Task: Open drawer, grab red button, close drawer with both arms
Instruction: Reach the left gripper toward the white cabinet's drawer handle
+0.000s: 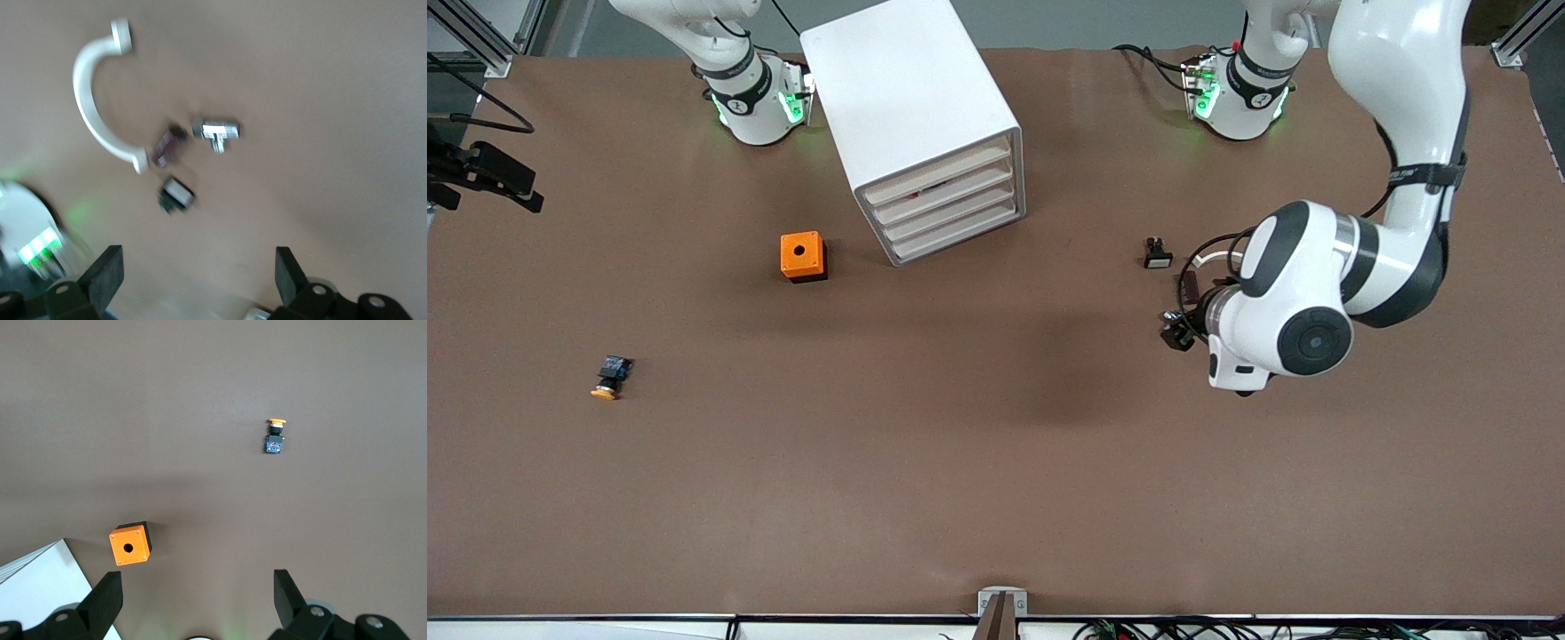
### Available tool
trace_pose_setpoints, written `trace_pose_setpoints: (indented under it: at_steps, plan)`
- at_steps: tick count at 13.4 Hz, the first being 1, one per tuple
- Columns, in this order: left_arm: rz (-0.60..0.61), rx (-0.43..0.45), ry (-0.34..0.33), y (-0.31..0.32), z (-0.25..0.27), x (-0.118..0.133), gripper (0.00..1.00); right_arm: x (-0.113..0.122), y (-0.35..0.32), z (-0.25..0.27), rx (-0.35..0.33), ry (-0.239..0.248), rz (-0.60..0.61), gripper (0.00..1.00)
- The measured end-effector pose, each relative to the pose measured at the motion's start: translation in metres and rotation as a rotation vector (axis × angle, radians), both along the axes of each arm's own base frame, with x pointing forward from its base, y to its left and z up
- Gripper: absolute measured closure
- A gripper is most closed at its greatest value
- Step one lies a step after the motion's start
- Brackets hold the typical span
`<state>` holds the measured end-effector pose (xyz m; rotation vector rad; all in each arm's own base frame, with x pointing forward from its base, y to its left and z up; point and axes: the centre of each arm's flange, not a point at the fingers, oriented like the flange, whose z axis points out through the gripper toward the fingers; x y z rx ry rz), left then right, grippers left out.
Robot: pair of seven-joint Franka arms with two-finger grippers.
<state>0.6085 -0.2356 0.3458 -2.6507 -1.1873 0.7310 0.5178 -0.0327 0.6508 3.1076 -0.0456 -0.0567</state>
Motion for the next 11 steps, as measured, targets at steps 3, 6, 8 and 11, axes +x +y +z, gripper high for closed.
trace_pose_setpoints:
  at_steps: [3, 6, 8, 11]
  plan:
    - [0.24, 0.017, 0.103, -0.015, -0.02, -0.003, 0.0, 0.0, 0.0, 0.0, 0.0, 0.0, 0.0, 0.0]
    - [0.452, 0.055, 0.211, -0.034, -0.029, -0.009, 0.0, 0.0, 0.001, 0.0, 0.0, 0.0, 0.002, 0.0]
    - [0.541, 0.1, 0.309, -0.062, -0.049, -0.023, 0.0, 0.0, 0.001, 0.0, 0.0, 0.0, 0.002, 0.0]
    - [0.672, 0.145, 0.516, -0.121, -0.086, -0.053, 0.0, 0.0, 0.002, 0.0, 0.0, 0.0, 0.004, 0.0]
